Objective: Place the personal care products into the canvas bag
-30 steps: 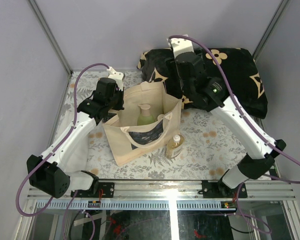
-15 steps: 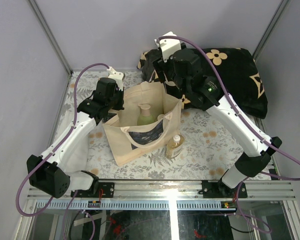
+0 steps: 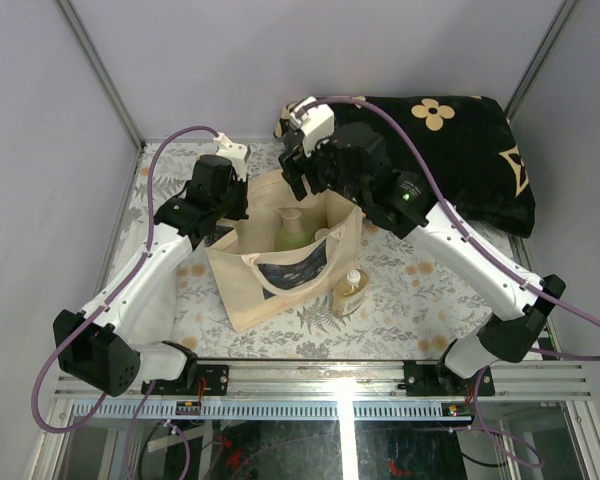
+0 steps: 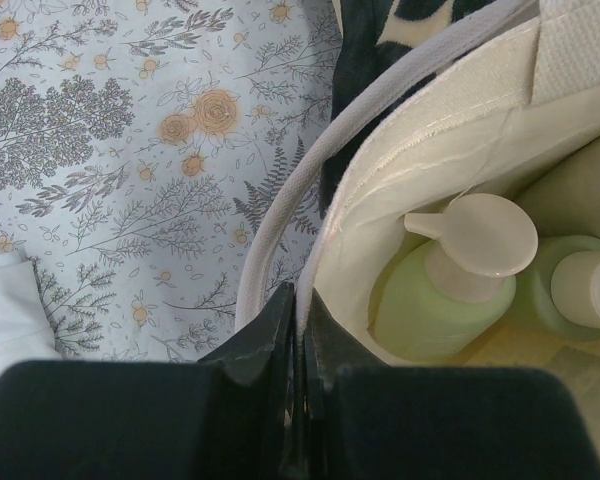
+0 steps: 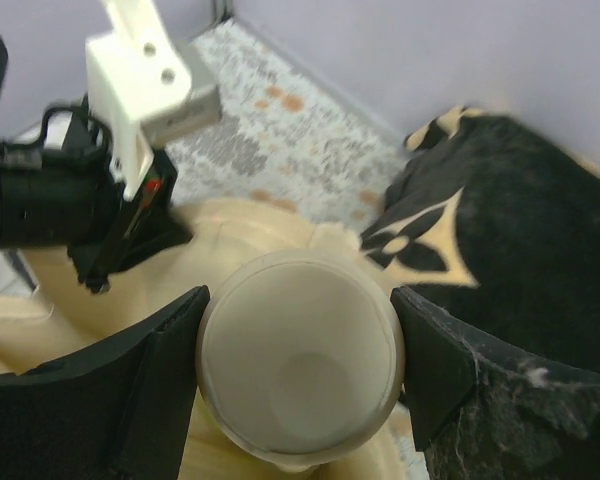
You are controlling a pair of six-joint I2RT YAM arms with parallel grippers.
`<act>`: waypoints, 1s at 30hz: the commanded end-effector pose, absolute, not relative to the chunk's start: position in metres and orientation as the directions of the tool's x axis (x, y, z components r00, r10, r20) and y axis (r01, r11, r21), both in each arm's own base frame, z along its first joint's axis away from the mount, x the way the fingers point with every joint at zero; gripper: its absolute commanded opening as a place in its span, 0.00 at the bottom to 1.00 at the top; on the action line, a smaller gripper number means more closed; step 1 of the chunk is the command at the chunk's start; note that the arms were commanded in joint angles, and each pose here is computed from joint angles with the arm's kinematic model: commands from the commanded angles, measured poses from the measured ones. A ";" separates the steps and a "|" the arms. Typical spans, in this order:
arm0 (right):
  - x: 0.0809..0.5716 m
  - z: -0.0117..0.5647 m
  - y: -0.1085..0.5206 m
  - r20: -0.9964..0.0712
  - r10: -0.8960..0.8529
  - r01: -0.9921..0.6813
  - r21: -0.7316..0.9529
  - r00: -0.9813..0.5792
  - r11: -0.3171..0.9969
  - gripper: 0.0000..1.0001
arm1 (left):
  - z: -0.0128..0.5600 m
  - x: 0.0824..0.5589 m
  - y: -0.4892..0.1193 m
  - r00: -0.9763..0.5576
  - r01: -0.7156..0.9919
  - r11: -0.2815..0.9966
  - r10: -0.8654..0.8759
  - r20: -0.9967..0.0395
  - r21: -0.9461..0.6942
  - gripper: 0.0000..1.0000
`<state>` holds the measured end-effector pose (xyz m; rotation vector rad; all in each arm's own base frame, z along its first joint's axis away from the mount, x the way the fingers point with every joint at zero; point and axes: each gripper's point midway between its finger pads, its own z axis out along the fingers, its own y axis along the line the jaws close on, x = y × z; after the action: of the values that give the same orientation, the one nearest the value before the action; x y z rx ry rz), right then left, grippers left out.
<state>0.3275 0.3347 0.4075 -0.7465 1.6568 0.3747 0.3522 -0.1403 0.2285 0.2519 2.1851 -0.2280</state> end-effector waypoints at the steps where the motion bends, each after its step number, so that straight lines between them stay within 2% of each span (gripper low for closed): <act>1: 0.302 0.446 0.341 -0.998 -0.058 -0.704 -0.016 -0.036 0.710 0.00 | 0.247 0.360 -0.141 -0.525 0.260 0.964 0.091 -0.846 -0.058 0.00; 6: 0.289 0.389 0.361 -0.984 -0.035 -0.742 0.107 -0.173 0.662 0.00 | 0.251 0.360 -0.141 -0.517 0.260 0.964 0.086 -0.851 -0.060 0.00; 10: 0.279 0.366 0.381 -0.976 -0.013 -0.764 0.160 -0.216 0.625 0.00 | 0.252 0.361 -0.141 -0.517 0.262 0.963 0.087 -0.852 -0.061 0.00; 18: 0.276 0.322 0.412 -0.965 -0.061 -0.792 0.173 -0.256 0.585 0.00 | 0.251 0.360 -0.141 -0.516 0.265 0.962 0.090 -0.852 -0.059 0.00; 30: 0.293 0.252 0.433 -0.946 -0.126 -0.781 0.165 -0.298 0.603 0.00 | 0.252 0.358 -0.142 -0.514 0.275 0.959 0.090 -0.853 -0.064 0.00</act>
<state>0.2826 0.4127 0.2053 -0.8252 1.9649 0.6765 0.3526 -0.1393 0.2287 0.2487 2.1842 -0.2213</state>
